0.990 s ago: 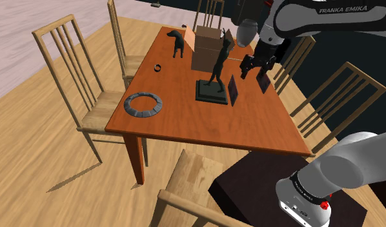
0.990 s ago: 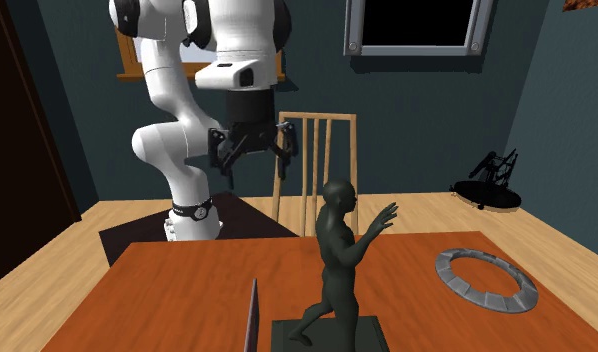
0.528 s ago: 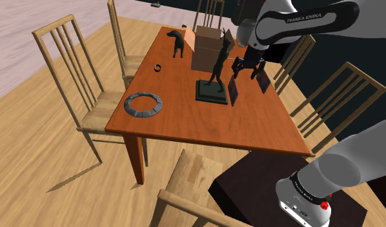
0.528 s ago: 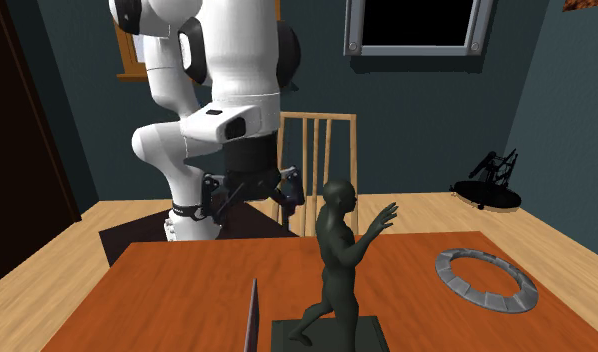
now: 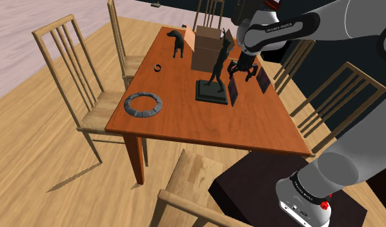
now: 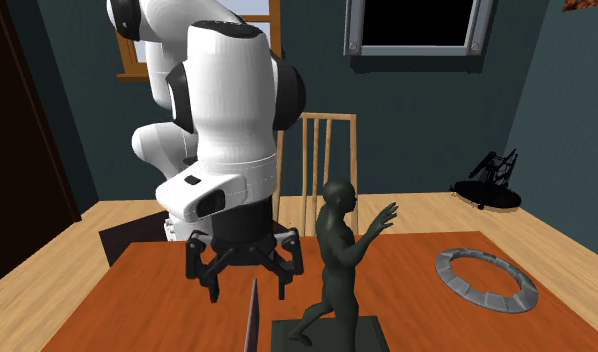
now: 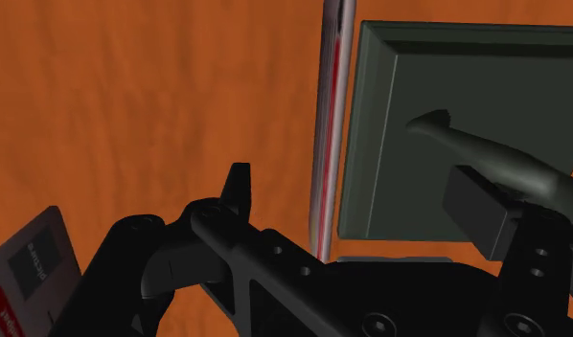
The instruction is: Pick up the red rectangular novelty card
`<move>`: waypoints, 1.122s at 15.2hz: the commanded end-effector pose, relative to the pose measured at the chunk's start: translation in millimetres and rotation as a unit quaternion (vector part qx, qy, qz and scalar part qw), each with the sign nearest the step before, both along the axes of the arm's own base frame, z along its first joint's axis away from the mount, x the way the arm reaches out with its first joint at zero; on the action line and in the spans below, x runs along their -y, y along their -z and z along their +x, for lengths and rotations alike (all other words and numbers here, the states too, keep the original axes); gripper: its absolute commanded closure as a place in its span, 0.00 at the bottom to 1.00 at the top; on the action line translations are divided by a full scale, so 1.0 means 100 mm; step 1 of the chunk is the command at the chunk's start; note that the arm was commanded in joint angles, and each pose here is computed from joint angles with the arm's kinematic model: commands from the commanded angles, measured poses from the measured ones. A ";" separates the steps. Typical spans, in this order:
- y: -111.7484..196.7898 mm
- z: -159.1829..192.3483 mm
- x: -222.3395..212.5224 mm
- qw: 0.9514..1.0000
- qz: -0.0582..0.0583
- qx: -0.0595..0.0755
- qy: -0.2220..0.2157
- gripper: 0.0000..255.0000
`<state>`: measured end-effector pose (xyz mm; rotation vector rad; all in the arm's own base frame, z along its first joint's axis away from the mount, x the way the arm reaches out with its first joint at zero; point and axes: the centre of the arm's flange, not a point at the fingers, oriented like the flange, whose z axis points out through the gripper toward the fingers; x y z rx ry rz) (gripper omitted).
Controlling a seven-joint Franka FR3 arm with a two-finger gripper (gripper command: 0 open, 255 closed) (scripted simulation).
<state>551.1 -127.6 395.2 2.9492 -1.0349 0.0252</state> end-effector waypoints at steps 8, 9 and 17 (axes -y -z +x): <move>0.39 0.02 0.02 1.000 0.000 0.000 0.004 0.00; 0.39 0.02 0.02 1.000 0.000 0.000 0.004 1.00; 0.39 0.02 0.03 1.000 0.000 0.000 0.004 1.00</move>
